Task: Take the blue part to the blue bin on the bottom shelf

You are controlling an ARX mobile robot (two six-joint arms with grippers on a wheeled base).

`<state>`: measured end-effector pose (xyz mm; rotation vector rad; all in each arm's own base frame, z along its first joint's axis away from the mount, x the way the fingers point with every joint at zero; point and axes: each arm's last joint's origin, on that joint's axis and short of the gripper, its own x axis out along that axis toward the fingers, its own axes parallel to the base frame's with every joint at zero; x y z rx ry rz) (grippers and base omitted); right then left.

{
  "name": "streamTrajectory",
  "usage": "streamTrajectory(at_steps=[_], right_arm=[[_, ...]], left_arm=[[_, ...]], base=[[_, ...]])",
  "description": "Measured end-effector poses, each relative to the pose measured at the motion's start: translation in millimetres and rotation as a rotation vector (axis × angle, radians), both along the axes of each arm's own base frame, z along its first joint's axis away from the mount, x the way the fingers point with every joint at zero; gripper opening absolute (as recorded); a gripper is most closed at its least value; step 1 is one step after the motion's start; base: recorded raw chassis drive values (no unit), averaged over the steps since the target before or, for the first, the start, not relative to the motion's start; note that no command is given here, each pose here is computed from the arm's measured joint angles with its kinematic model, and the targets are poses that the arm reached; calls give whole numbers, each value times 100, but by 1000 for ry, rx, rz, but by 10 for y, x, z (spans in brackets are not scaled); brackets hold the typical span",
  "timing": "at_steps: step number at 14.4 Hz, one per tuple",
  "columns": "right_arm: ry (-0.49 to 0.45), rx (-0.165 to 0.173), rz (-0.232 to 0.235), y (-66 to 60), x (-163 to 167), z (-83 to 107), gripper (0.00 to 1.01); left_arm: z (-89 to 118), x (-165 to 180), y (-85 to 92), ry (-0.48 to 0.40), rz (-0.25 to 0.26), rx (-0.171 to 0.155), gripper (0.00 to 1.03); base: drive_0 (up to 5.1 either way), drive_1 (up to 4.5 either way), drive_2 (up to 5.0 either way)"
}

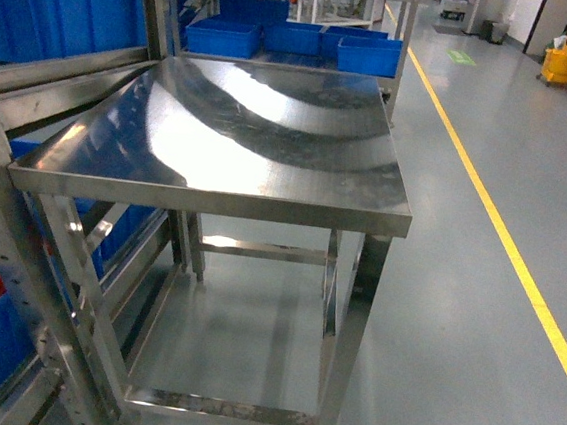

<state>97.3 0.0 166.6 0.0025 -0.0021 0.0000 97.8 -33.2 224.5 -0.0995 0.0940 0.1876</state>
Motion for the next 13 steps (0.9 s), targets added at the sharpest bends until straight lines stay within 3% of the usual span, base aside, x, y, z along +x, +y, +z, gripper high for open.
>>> streamTrajectory(at_steps=[12, 13], right_arm=[[2, 0, 0, 0, 0, -1, 98], [0, 0, 0, 0, 0, 0, 98]], left_arm=[[-1, 0, -1, 1, -3, 0, 44], [-2, 0, -1, 2, -2, 1, 44]], base=[[-8, 398, -413], [-470, 103, 375]])
